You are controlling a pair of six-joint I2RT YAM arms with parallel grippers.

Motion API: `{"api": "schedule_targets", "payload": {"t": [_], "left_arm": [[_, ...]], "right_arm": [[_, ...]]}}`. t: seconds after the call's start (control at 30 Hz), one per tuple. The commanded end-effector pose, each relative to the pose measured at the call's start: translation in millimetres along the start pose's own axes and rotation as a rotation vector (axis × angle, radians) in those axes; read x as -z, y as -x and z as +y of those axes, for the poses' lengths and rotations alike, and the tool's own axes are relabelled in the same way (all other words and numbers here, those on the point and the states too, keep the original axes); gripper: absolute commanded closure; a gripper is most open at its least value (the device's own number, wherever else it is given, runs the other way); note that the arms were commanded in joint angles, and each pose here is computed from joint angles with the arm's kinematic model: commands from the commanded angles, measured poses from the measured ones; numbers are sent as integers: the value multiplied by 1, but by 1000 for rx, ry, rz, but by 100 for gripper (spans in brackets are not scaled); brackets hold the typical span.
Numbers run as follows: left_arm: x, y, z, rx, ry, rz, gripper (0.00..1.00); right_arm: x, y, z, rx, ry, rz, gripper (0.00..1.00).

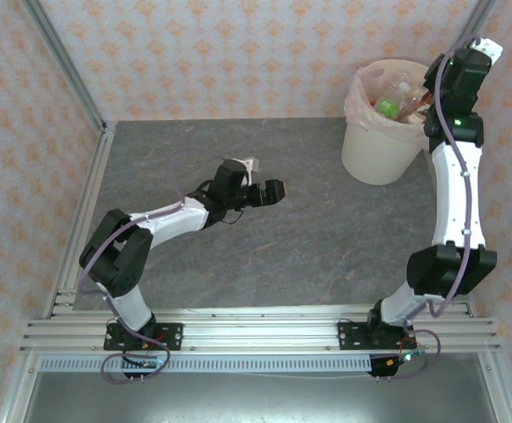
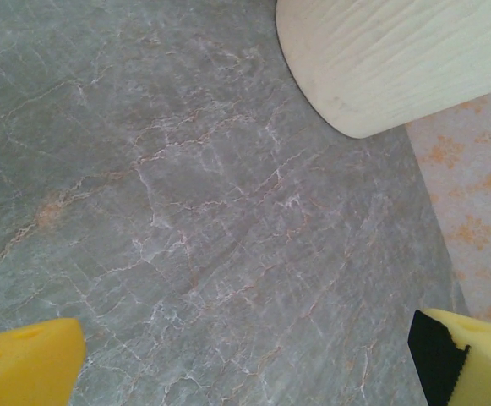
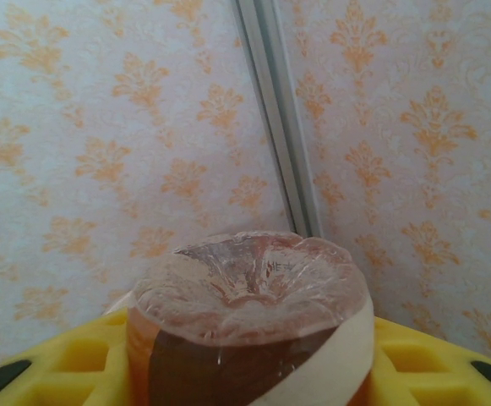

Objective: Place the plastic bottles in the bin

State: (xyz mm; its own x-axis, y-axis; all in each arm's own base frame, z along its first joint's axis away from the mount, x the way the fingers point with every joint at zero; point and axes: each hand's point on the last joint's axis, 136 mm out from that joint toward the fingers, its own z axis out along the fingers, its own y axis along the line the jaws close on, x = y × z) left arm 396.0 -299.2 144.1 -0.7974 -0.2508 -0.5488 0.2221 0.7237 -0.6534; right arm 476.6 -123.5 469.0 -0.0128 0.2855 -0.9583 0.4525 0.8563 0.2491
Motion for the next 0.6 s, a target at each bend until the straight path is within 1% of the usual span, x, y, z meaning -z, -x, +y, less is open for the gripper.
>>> {"api": "schedule_targets", "payload": {"t": [0.0, 0.13, 0.17, 0.23, 0.3, 0.43, 0.57], "left_arm": [[0, 7, 5, 20, 24, -29, 0], [1, 3, 9, 25, 38, -21, 0], [1, 3, 10, 26, 42, -20, 0], [1, 2, 11, 30, 48, -16, 0], [0, -1, 13, 34, 54, -9, 0], [-1, -2, 16, 44, 61, -7, 0], [-2, -3, 16, 49, 62, -3, 0]], "right_arm": [[-9, 19, -1, 9, -33, -62, 53], [-30, -3, -7, 15, -68, -65, 53], [-31, -5, -1, 41, -42, -80, 52], [-33, -13, 1, 35, -24, -109, 52], [-35, -23, 0, 28, -16, -111, 51], [-47, -52, -4, 46, -25, -37, 49], [-56, -82, -11, 14, -46, 85, 44]]}}
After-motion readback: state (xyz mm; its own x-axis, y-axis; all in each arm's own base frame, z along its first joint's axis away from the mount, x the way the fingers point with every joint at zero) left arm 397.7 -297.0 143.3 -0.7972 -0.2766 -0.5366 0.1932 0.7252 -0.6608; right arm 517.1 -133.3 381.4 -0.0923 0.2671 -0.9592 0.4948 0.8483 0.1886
